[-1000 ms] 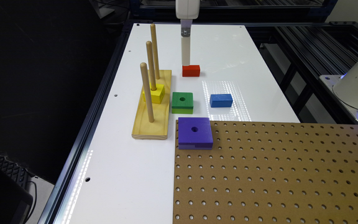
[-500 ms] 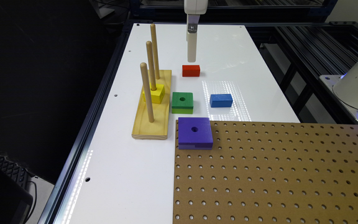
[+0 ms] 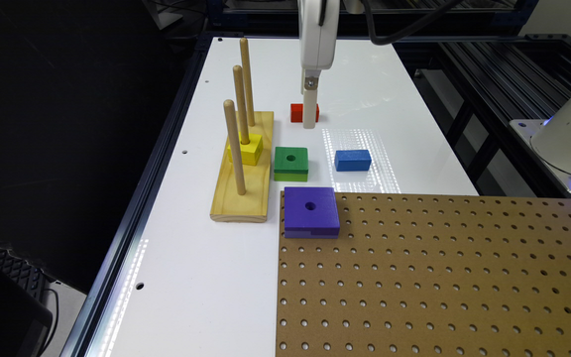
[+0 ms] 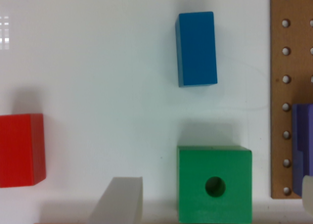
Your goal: Pick up green block.
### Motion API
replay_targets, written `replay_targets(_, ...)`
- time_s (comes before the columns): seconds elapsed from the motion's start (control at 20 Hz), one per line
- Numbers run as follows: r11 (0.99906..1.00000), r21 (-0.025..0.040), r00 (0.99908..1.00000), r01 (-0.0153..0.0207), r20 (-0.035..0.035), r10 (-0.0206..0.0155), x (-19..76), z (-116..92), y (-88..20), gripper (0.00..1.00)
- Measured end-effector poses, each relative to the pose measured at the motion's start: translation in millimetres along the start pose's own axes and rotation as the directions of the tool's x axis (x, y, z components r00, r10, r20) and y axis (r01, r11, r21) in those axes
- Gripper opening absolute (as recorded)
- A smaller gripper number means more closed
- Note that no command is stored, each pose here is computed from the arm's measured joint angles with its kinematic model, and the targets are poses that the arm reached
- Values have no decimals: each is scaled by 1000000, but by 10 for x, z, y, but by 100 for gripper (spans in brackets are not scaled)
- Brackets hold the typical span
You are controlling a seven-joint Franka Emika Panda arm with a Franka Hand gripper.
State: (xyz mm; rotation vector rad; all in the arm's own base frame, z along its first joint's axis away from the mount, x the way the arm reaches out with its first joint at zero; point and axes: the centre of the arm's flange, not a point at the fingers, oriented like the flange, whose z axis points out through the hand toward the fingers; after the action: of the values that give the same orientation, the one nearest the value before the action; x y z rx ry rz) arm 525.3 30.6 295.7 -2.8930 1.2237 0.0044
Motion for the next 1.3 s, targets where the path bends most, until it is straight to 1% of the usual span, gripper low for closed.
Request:
replay_targets(0.1,1000000,-851,1000000,37,782,-36,-1,7,1,100)
replay_targets(0.15,999997,-2616,999997,71,2524,-65,-2,36,2,100)
replay_targets(0.2,999996,-2732,999995,152,3108,-144,0,90,-1,100)
replay_targets(0.35,1000000,838,999998,118,2045,-120,19,306,-25,100)
replay_targets(0.45,999995,3102,1000000,97,920,-100,28,395,-35,100)
replay_targets(0.7,999988,4814,1000000,379,-382,-378,31,407,-41,100)
replay_targets(0.8,999990,3780,999996,2433,1068,-2437,19,413,-44,100)
replay_targets(1.0,999966,-2645,999937,7810,8036,-7788,-31,445,-32,100)
replay_targets(1.2,999934,-5027,999890,10287,10747,-10233,-52,457,-27,100)
replay_targets(1.3,999910,-7603,999854,11010,13127,-10909,-65,469,-18,100)
